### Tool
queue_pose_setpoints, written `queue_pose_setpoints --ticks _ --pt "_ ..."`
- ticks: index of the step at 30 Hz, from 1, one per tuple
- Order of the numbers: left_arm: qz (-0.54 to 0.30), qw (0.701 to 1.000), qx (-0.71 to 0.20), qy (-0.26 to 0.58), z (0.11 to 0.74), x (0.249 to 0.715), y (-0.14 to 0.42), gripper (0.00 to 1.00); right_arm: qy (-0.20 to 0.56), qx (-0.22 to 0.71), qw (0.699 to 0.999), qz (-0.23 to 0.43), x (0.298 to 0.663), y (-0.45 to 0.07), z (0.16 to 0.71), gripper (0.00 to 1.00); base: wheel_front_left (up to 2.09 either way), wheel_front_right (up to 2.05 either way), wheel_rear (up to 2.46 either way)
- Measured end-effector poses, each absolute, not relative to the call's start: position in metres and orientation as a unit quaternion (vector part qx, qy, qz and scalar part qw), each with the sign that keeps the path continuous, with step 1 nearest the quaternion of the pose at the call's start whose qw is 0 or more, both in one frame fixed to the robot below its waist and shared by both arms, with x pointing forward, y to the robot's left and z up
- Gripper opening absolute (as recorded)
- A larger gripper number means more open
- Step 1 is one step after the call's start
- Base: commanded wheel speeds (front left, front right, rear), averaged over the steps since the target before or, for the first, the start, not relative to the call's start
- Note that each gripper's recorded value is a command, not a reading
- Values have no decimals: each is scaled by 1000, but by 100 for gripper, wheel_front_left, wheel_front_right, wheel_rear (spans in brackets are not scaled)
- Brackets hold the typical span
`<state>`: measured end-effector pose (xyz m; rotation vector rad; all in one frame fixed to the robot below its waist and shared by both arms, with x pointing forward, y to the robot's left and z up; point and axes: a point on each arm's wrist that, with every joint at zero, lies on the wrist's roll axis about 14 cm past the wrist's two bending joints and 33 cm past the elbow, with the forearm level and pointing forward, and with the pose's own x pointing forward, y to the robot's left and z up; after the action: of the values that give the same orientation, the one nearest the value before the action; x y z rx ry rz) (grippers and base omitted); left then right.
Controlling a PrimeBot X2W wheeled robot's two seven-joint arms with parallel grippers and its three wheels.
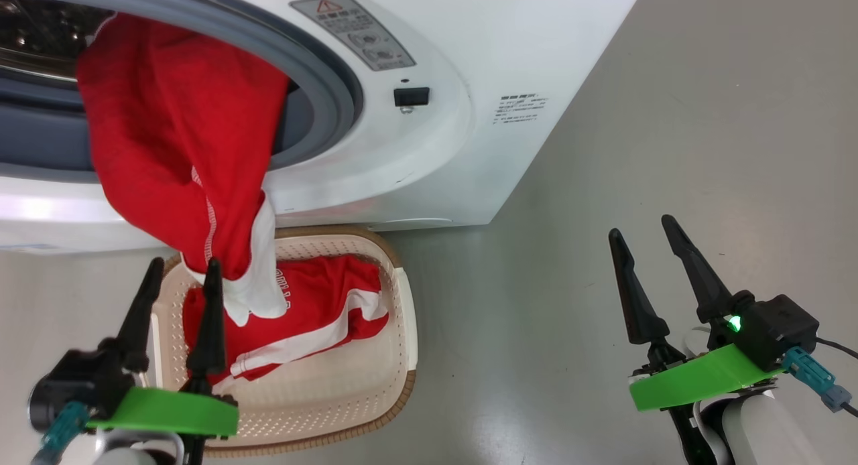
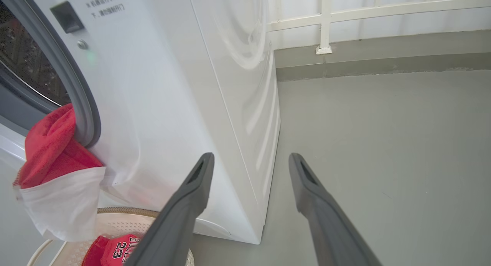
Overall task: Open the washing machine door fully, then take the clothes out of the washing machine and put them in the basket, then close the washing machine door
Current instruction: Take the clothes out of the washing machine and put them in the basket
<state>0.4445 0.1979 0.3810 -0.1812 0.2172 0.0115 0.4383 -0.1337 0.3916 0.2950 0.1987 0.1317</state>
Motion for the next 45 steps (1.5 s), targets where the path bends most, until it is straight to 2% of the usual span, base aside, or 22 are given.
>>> queue_pose_setpoints --ticks 23,36,45 --pt "-1 993 -94 74 405 438 193 100 95 142 983 65 437 -135 396 100 0 0 0" --pt "-23 996 -82 -4 448 521 206 100 111 145 981 66 439 -133 381 100 0 0 0" --pt "-50 991 -101 72 408 559 194 100 119 142 981 58 438 -138 375 100 0 0 0"
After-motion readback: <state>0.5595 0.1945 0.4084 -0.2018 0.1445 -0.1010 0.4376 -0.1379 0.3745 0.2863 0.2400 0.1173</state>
